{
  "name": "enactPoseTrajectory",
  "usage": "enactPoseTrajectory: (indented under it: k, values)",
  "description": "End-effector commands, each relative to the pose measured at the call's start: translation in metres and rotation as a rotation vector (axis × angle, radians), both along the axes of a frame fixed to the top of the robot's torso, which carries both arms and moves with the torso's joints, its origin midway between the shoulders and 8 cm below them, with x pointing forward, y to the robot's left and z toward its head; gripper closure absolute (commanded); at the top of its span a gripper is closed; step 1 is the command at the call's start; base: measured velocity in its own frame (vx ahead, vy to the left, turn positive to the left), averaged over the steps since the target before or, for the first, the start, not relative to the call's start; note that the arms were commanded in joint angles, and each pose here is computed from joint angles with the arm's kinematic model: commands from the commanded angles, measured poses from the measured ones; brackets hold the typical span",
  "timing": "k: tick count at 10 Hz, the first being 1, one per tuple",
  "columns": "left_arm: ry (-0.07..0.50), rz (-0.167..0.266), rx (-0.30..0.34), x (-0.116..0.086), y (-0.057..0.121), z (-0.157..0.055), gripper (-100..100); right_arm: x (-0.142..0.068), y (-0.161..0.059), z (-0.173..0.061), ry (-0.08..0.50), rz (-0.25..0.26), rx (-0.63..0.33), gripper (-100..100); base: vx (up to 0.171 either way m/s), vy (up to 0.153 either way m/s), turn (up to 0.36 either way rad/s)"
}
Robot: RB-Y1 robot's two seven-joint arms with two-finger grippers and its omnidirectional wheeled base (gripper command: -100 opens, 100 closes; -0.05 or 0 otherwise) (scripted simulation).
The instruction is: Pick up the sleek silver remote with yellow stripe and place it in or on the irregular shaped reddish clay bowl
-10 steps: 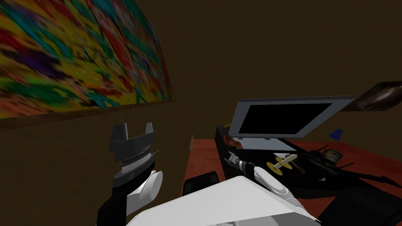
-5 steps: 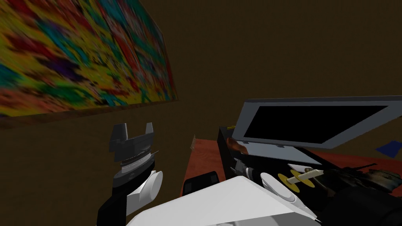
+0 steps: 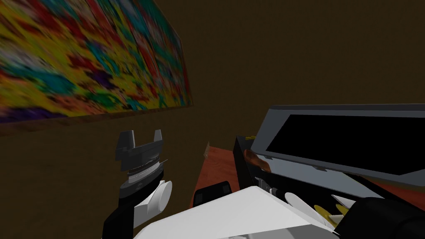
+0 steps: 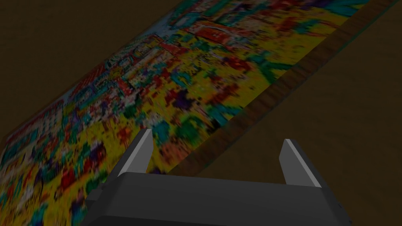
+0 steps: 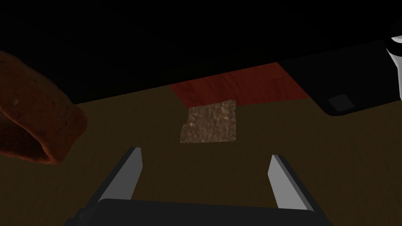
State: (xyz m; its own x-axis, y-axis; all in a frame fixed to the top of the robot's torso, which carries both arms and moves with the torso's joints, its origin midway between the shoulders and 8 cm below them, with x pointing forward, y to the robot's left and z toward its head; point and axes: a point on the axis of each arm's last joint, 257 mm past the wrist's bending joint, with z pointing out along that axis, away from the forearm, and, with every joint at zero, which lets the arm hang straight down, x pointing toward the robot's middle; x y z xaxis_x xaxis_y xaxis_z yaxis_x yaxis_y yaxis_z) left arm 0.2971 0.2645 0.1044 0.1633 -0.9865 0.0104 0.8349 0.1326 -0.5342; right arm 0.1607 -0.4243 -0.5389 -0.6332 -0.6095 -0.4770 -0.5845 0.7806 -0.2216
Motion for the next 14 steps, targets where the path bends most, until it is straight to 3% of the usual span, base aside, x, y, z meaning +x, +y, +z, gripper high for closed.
enactPoseTrajectory:
  k: [1,2,3,5,6,7,9,10,13,14]
  values:
    - [0.0,0.0,0.0,0.0,0.0,0.0,0,-0.009,-0.012,-0.007,0.026,0.031,-0.033,-100,0.011,-0.064,0.12]
    - [0.0,0.0,0.0,0.0,0.0,0.0,0,-0.016,-0.016,-0.011,0.043,0.02,-0.035,-100,0.005,-0.024,-0.019]
    - [0.0,0.0,0.0,0.0,0.0,0.0,0,-0.046,-0.03,-0.021,0.107,0.049,-0.078,-100,-0.002,-0.03,0.208]
    - [0.0,0.0,0.0,0.0,0.0,0.0,0,-0.047,-0.031,-0.021,0.109,0.054,-0.082,-100,0.002,-0.033,0.078]
    - [0.0,0.0,0.0,0.0,0.0,0.0,0,-0.075,-0.043,-0.029,0.169,0.08,-0.118,-100,0.007,-0.035,0.23]
    - [0.0,0.0,0.0,0.0,0.0,0.0,0,-0.076,-0.044,-0.029,0.173,0.086,-0.123,-100,-0.002,-0.052,0.141]
    - [0.0,0.0,0.0,0.0,0.0,0.0,0,-0.128,-0.064,-0.039,0.28,0.135,-0.175,-100,0.001,-0.071,0.259]
    - [0.0,0.0,0.0,0.0,0.0,0.0,0,-0.13,-0.065,-0.039,0.286,0.148,-0.184,-100,-0.002,-0.075,0.11]
    - [0.0,0.0,0.0,0.0,0.0,0.0,0,-0.195,-0.086,-0.045,0.424,0.218,-0.236,-100,-0.003,-0.07,0.212]
    - [0.0,0.0,0.0,0.0,0.0,0.0,0,-0.196,-0.087,-0.045,0.426,0.222,-0.237,-100,-0.011,-0.052,0.044]
